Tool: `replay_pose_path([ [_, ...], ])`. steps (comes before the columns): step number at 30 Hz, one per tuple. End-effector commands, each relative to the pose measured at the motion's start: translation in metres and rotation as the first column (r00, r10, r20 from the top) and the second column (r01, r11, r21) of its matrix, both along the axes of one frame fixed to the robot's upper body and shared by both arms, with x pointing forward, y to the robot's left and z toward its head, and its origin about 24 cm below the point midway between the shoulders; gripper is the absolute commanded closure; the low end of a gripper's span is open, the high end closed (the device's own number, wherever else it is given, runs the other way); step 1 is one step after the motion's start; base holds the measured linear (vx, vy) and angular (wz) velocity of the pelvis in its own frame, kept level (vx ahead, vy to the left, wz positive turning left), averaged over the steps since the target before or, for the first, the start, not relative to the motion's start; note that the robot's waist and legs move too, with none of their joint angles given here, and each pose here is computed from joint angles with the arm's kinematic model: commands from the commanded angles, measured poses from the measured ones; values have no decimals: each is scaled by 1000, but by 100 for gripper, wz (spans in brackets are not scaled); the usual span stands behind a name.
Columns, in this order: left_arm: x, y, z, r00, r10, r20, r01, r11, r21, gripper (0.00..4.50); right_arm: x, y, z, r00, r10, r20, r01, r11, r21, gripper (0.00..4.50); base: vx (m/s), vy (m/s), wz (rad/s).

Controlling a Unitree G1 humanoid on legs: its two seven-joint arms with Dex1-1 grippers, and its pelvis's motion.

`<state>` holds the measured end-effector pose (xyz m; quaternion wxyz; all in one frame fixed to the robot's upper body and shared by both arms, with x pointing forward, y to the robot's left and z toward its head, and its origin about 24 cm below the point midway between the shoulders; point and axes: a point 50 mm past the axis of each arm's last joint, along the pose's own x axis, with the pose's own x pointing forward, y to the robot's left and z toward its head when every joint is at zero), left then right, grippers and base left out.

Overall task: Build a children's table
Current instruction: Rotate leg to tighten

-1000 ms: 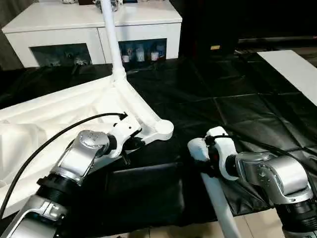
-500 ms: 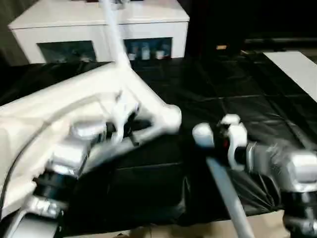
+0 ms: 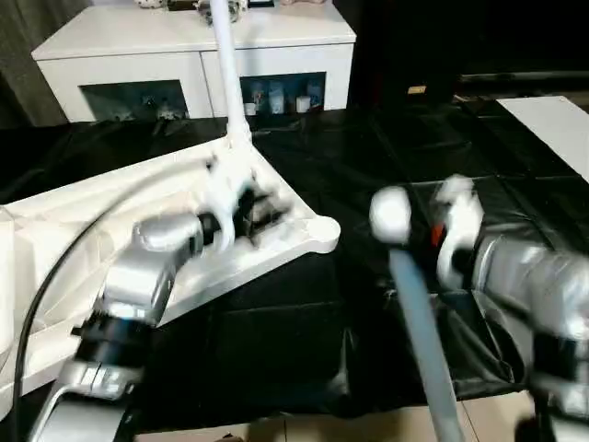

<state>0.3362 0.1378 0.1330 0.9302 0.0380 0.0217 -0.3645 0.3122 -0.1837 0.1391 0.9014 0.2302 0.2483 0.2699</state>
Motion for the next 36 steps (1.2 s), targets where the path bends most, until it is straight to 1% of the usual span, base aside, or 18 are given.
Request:
replay_pose_path([
  [1,0,5,5,999,36,12,-35,997,-72,202,7,-6,29,996,-18,88,7,992,125,257,0,0,0],
  [2,0,4,5,999,34,4,-33,996,-88,181,9,-7,33,994,-27,102,12,990,139,258,0,0,0],
  [4,-1,3,5,999,36,-3,-36,992,-119,178,14,-9,42,989,-56,134,33,985,169,259,0,0,0],
  [5,-1,2,6,999,42,-12,-43,986,-159,178,21,-13,52,982,-109,157,68,968,242,259,0,0,0],
  [7,-2,0,7,999,38,-20,-41,978,-204,178,30,-19,63,961,-187,203,120,946,302,259,0,0,0],
  [9,-2,-2,7,999,36,-24,-40,974,-224,178,34,-22,67,947,-229,228,156,942,298,259,0,0,0],
  [11,-3,-8,7,1000,9,-18,-12,973,-230,178,41,-28,73,901,-327,284,247,927,283,259,0,0,0],
  [14,-4,-16,6,1000,-6,-18,2,973,-229,178,48,-30,83,839,-434,327,313,878,363,259,0,0,0],
  [15,-4,-16,6,1000,-6,-18,2,973,-229,178,48,-30,83,839,-434,327,313,878,363,259,0,0,0],
  [17,-5,-21,5,999,-27,-22,21,976,-219,178,51,-31,85,827,-467,313,325,851,412,259,0,0,0],
  [18,-6,-24,7,999,-38,-26,31,971,-237,178,55,-32,88,796,-537,280,351,786,509,259,0,0,0],
  [20,-7,-29,9,998,-61,-27,50,956,-288,178,58,-32,89,777,-596,206,364,691,624,259,0,0,0],
  [21,-8,-31,9,997,-73,-29,61,951,-304,178,59,-31,88,776,-601,191,363,673,644,259,0,0,0],
  [25,-12,-38,9,992,-120,-35,103,941,-322,145,61,-28,86,781,-602,163,361,649,670,259,0,0,0],
  [29,-23,-58,8,963,-258,-75,215,907,-362,113,67,-16,87,769,-616,169,357,634,685,259,0,0,0],
  [33,-28,-63,-3,945,-298,-132,252,926,-281,81,71,-9,93,765,-623,164,348,614,708,260,0,0,0],
  [34,-29,-63,-5,942,-303,-144,256,927,-275,59,72,-9,94,764,-624,163,347,611,712,261,0,0,0],
  [36,-33,-62,-7,923,-339,-180,283,918,-278,46,73,-9,95,764,-625,161,345,606,717,262,0,0,0],
])
